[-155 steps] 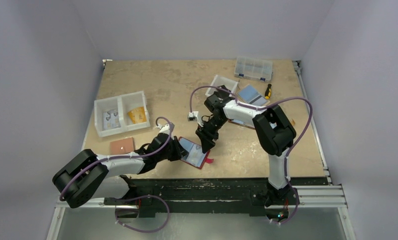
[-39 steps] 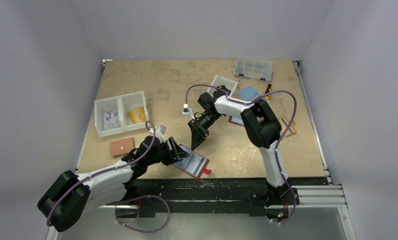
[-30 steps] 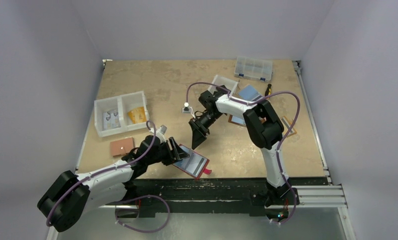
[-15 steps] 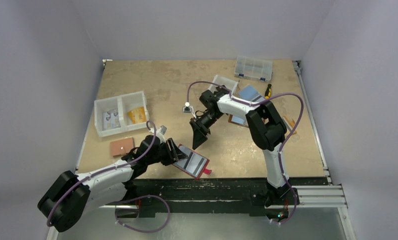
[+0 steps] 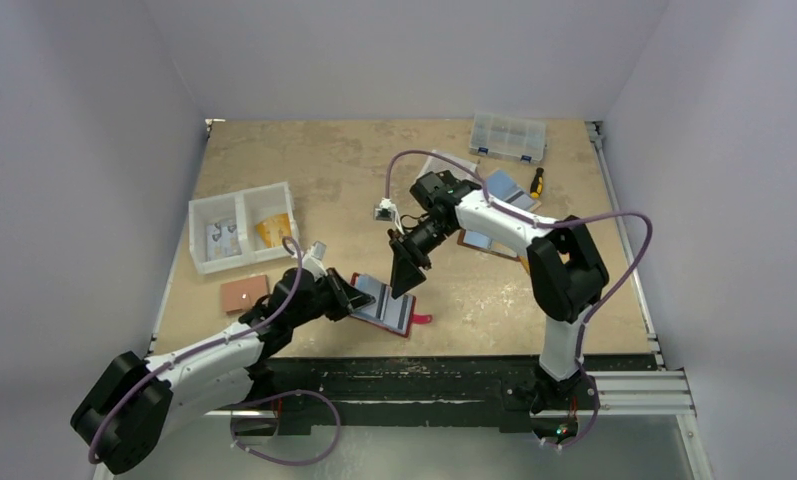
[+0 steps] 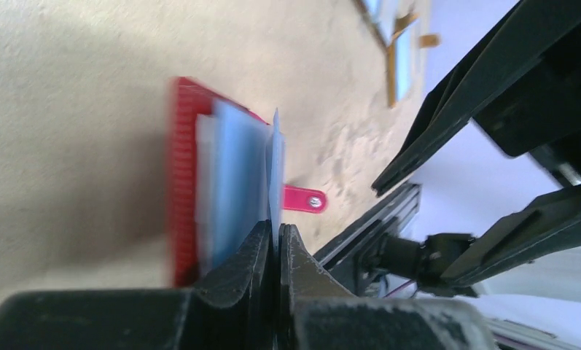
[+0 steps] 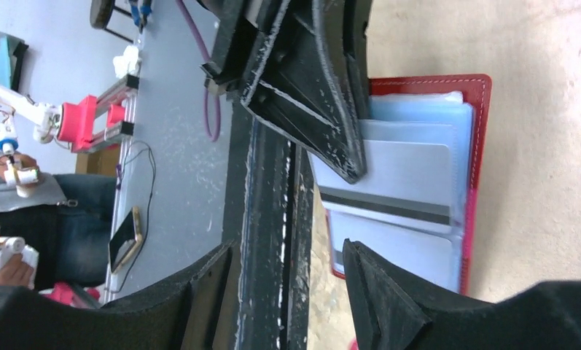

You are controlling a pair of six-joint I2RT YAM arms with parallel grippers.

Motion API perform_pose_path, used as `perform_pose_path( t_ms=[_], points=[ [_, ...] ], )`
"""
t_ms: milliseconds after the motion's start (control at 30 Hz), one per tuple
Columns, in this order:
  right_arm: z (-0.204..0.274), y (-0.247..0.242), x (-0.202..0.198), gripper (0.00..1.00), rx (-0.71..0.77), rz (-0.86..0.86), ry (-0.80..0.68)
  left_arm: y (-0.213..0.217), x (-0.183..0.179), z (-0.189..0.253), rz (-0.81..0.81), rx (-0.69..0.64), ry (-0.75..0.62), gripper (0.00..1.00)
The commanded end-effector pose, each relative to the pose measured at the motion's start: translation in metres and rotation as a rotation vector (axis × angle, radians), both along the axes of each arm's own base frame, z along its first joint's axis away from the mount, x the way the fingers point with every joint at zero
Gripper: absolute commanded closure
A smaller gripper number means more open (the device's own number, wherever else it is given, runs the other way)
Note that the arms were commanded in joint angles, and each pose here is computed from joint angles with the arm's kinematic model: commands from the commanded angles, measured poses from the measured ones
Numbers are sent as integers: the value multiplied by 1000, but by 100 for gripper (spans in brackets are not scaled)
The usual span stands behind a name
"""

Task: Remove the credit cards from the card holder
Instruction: Remove the credit card from the card holder.

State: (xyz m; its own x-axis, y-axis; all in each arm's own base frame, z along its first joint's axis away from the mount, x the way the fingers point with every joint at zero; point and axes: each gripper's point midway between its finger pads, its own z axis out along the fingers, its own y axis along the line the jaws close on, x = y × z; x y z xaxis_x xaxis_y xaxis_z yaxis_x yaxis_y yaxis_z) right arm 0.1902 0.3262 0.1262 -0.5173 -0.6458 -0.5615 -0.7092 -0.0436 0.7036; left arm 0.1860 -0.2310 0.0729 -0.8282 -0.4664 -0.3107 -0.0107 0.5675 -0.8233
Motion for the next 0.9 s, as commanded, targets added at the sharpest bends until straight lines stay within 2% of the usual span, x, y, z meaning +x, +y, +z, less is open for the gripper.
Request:
perform_pose_path(
  t_ms=[0,200,367,600,867],
  points=[
    [28,4,0,39,76,-60,11,-5,27,58,108,-197,-158,100],
    [30,3,11,42,58,-217,147,1,39,82,142,-189,-295,100],
    [26,0,21,46,47,-330,288,4,40,90,164,-226,-336,100],
    [39,5,14,48,104,-298,432,-5,44,101,150,-268,-364,100],
    [38,8,17,53,104,-302,472,-19,44,109,124,-311,-381,100]
  ],
)
